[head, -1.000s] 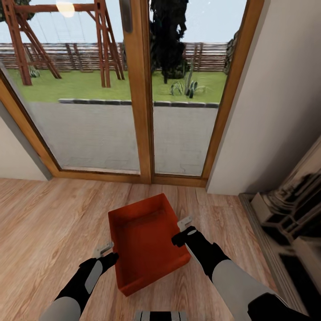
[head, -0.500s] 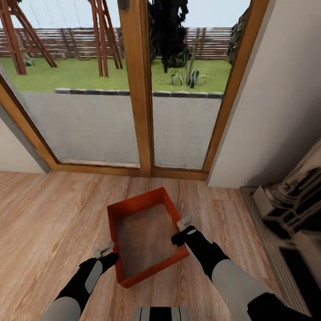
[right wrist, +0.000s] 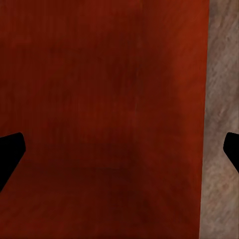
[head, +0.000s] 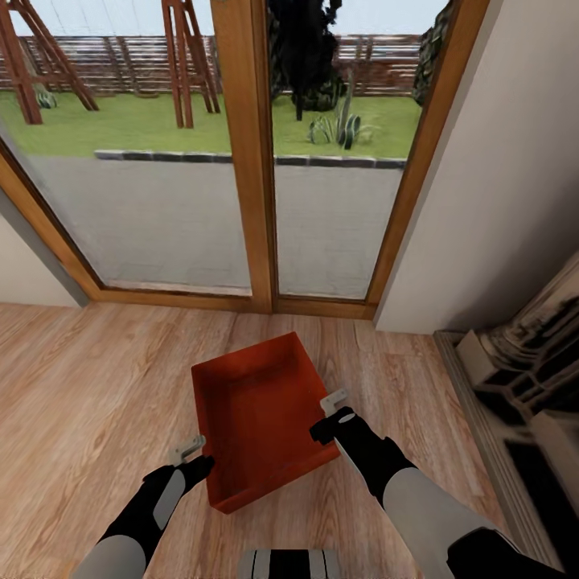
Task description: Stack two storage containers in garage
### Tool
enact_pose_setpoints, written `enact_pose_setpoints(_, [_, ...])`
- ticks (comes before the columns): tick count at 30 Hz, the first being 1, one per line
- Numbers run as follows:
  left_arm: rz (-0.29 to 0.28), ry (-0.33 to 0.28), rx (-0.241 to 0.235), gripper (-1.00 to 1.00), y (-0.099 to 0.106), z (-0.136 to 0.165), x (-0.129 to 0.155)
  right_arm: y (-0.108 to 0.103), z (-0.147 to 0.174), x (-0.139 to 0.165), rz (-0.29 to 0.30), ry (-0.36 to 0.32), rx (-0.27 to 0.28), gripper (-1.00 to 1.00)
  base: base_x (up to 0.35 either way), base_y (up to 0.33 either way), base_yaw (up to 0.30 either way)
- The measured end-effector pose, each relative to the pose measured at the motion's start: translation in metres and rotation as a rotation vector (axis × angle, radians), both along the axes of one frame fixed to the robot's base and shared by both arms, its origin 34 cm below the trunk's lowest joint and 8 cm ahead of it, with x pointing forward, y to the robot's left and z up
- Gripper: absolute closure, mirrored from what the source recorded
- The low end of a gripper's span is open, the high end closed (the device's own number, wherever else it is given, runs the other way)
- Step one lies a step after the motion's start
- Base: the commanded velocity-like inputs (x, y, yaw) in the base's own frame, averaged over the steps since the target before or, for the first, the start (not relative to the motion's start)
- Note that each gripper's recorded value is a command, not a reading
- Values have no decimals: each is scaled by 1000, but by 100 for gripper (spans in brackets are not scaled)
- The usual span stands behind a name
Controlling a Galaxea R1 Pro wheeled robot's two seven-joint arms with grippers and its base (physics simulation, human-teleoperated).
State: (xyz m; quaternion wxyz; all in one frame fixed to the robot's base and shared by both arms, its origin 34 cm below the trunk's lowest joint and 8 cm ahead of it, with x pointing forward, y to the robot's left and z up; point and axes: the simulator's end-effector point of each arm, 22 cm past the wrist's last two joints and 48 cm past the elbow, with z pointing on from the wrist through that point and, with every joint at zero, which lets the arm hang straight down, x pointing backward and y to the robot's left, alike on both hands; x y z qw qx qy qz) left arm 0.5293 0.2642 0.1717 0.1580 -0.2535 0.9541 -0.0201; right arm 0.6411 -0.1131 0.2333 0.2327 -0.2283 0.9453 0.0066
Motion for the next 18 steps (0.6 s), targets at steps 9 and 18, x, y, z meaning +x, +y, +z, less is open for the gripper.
enact_pose_setpoints(9, [0,-1,-1,-100,0,0,0,-1,0,0,-1,-1,-1,-100,0,0,0])
enact_pose_setpoints(18, [0,-1,0,-100,0,0,0,-1,3,5,-4,-8,0,-100,0,0,0])
